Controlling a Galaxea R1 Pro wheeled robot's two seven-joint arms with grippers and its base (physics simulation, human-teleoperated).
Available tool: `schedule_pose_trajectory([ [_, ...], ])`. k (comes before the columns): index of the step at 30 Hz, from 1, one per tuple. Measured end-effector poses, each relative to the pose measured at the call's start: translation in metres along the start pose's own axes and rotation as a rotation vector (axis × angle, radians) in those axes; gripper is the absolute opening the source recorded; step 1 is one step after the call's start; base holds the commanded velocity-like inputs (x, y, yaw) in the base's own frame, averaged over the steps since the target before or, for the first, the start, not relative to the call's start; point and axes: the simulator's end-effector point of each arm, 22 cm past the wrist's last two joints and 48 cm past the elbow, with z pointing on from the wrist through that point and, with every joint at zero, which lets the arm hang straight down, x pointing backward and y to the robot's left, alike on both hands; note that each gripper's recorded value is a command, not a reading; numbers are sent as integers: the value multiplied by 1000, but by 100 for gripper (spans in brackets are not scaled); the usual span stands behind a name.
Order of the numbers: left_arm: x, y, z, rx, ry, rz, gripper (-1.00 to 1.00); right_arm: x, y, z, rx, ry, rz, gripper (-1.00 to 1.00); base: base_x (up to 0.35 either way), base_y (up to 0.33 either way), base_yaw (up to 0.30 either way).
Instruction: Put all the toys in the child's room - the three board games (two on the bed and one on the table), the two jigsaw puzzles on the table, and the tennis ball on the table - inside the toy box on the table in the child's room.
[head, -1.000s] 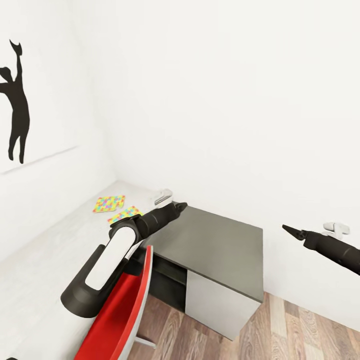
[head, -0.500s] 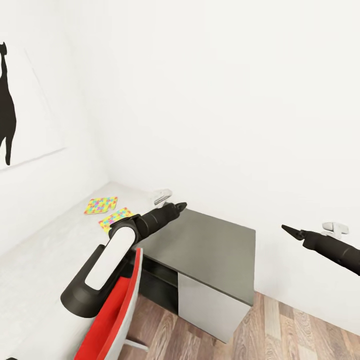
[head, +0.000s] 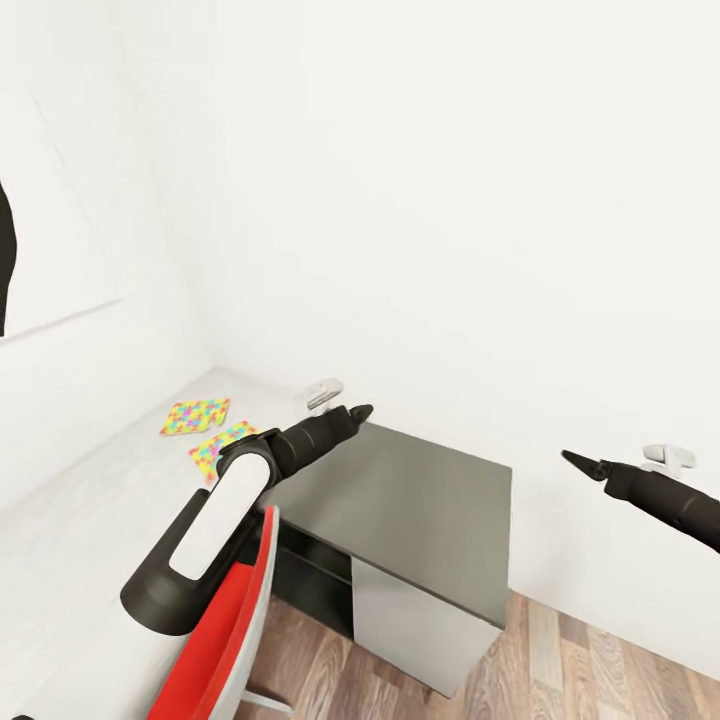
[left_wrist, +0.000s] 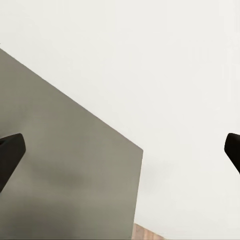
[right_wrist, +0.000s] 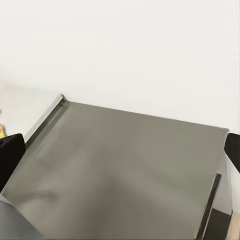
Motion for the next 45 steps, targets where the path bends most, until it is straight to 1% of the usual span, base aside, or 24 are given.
schedule_pose_trajectory([
  [9,0,0,0,-1,0,0,100,3,6,4,-12,11,-8,100,287,-3,0],
  [15,0,1,0,-1,1,0,100,3,6,5,-14,14,-10,100,153,-1,0],
  [25,1,1,0,-1,2,-1,100,4,7,5,-15,16,-10,100,43,0,5],
  [35,1,1,0,-1,2,-1,100,4,7,5,-15,16,-10,100,8,0,120],
  [45,1,2,0,-2,2,-2,100,5,7,5,-15,17,-10,100,2,0,39],
])
